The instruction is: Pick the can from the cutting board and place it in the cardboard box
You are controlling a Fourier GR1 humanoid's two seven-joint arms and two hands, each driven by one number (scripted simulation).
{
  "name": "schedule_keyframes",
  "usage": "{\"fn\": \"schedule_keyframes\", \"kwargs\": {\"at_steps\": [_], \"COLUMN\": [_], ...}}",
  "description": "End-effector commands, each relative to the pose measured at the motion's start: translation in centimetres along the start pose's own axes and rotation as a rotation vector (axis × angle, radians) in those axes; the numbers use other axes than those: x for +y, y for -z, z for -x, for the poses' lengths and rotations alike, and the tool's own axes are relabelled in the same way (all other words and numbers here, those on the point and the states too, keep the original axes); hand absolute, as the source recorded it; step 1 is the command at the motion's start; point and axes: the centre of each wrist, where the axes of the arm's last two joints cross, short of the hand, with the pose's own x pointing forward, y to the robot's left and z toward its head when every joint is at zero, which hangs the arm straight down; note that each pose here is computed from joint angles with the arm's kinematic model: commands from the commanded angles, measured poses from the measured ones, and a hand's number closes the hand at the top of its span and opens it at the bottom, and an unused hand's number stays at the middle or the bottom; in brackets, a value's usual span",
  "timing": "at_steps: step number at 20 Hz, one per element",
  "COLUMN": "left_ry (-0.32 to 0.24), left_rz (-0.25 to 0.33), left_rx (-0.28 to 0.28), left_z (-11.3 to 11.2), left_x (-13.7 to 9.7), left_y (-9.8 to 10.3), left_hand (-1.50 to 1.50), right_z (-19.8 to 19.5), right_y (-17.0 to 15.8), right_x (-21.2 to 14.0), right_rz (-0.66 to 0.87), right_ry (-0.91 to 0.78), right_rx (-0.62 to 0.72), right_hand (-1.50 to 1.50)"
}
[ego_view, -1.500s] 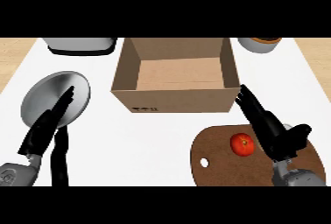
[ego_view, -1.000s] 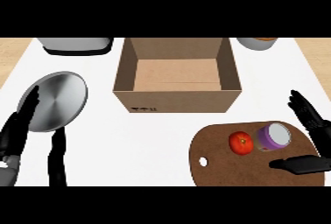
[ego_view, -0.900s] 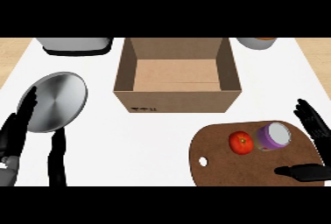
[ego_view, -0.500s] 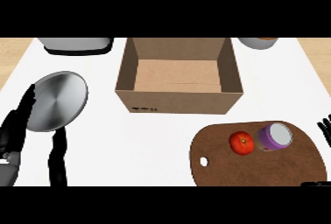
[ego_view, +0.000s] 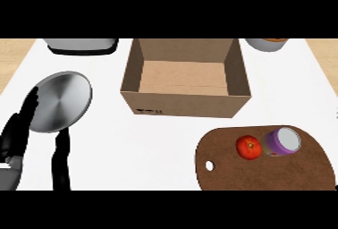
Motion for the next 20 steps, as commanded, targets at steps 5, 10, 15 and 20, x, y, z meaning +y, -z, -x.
{"fn": "schedule_keyframes", "kwargs": {"at_steps": [5, 10, 15, 20], "left_ry": [0.024, 0.002, -0.003, 0.008], "left_rz": [0.01, -0.002, 0.006, -0.002], "left_rx": [-0.012, 0.005, 0.012, 0.007], "left_z": [-0.7, 1.2, 0.7, 1.2], "left_x": [-0.4, 1.1, -1.1, 0.6], "left_y": [0.3, -0.7, -1.8, -0.2], "left_hand": [0.0, 0.0, 0.0, 0.0], "right_z": [-3.9, -4.3, -2.9, -4.6], "right_y": [5.8, 7.9, 8.9, 9.5], "right_x": [-1.6, 0.7, 2.2, 1.9], "right_rz": [-0.279, -0.36, -0.38, -0.393], "right_ry": [-0.22, -0.191, -0.237, -0.246], "right_rx": [0.157, 0.181, 0.213, 0.198], "right_hand": [-1.5, -1.5, -1.5, -1.5]}}
